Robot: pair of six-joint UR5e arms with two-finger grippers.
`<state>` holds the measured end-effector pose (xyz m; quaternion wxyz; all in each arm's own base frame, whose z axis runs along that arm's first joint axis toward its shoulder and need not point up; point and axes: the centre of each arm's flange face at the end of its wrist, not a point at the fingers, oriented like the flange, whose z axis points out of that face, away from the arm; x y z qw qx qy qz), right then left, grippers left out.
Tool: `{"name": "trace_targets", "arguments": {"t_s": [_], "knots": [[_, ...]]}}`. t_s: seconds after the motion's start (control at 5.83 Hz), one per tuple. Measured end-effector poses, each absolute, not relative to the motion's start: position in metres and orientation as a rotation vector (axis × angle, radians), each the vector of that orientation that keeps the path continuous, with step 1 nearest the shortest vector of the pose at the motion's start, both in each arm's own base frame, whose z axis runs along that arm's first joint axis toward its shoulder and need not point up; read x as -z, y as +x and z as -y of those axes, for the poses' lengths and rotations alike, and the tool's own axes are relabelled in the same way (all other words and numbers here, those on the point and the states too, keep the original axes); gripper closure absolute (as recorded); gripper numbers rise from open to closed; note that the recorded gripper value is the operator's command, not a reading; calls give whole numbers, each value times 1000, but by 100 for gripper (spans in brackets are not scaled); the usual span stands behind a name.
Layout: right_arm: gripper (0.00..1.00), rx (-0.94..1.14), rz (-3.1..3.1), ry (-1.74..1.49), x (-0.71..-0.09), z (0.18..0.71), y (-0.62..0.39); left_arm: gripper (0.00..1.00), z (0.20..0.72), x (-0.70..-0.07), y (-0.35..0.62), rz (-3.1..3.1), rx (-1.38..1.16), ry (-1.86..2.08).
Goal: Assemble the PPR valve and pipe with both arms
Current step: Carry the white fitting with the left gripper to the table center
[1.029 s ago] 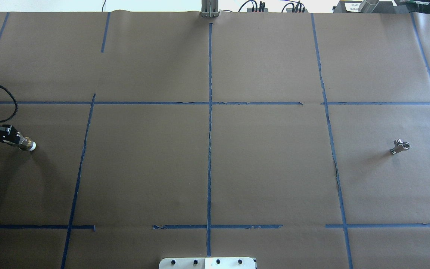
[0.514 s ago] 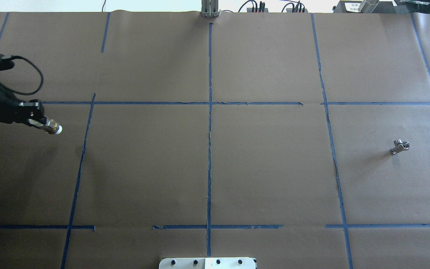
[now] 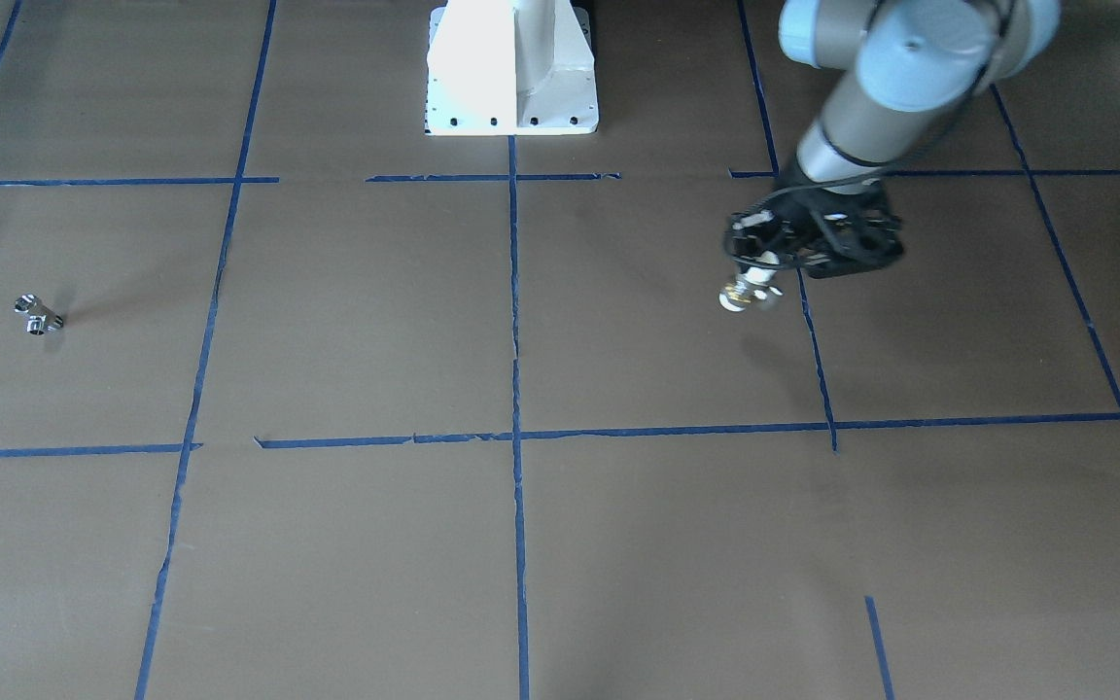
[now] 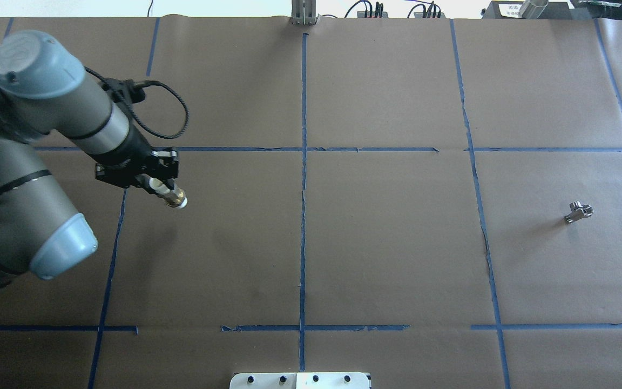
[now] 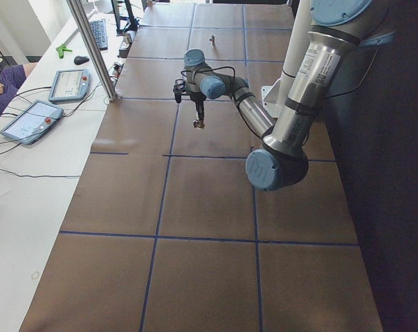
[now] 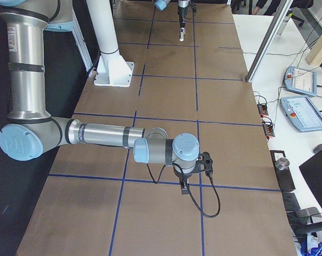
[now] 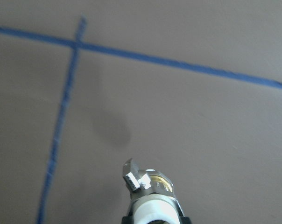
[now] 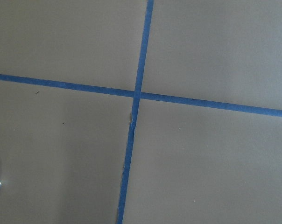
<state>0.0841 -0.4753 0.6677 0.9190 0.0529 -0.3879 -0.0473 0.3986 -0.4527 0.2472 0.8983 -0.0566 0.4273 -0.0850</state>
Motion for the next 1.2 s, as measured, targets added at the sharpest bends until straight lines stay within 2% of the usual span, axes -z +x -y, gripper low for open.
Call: {"name": "trace_targets", "arguments": {"t_s": [0.51,0.69,1.03,1.2], "knots": [[0,96,798,108,-668,475,84,99,438,-150,542,-858,259,-118],[0,96,798,108,-668,475,84,99,440,-134,575,-835,273,-111],[0,96,800,108,-668,475,84,92,445,-122,605,-809,280,-116],[0,95,801,106,-669,474,84,63,444,-122,608,-806,276,-117]]}}
